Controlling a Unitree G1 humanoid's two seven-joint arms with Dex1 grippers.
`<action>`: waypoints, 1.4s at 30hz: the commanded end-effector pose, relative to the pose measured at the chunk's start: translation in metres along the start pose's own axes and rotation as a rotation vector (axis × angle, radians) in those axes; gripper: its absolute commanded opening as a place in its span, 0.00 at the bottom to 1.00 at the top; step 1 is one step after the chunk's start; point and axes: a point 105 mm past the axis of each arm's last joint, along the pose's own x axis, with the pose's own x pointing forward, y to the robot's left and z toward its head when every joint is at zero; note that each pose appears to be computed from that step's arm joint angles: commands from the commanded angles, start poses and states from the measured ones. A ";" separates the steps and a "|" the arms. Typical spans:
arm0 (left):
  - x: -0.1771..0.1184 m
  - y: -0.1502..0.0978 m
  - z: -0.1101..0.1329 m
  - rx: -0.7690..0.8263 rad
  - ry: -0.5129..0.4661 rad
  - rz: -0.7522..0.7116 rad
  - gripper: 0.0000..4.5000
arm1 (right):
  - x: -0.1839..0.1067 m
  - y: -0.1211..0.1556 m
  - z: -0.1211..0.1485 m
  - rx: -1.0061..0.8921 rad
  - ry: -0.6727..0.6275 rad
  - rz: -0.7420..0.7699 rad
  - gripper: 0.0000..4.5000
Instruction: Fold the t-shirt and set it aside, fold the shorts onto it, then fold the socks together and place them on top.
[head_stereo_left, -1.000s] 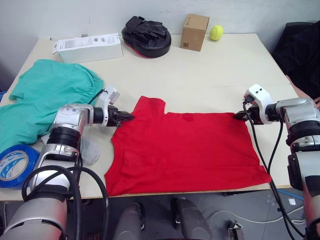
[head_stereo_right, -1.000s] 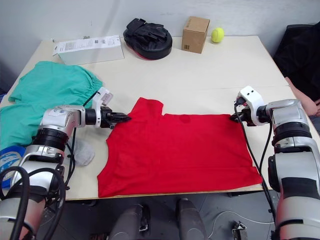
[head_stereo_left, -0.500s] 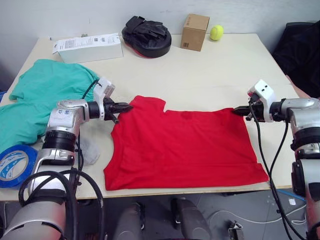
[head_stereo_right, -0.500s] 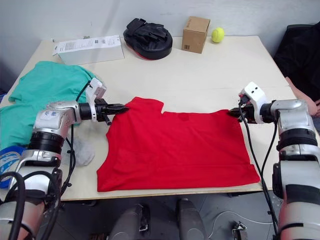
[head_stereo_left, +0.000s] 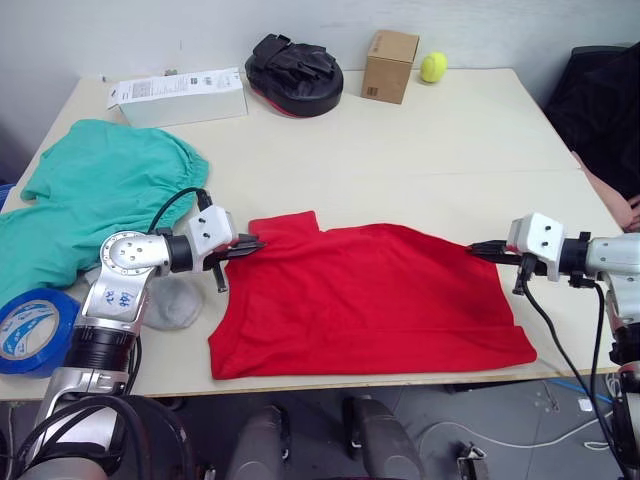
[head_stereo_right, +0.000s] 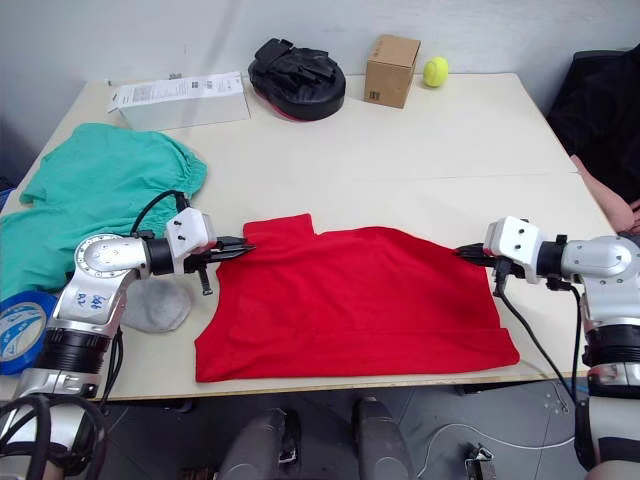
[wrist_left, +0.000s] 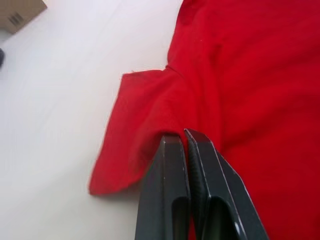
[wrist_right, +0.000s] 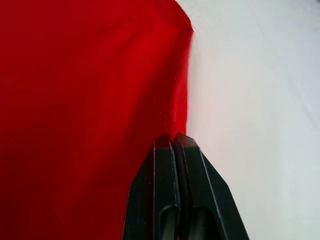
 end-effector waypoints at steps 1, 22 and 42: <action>-0.013 0.009 0.012 0.167 -0.014 0.087 0.01 | -0.012 0.007 -0.005 -0.117 0.028 0.023 0.00; -0.019 0.017 0.000 0.498 -0.011 0.255 0.01 | -0.012 -0.040 -0.002 -0.047 0.000 -0.187 0.00; -0.033 -0.039 -0.024 0.774 -0.002 0.079 0.01 | -0.017 0.033 -0.026 -0.563 0.132 0.072 0.00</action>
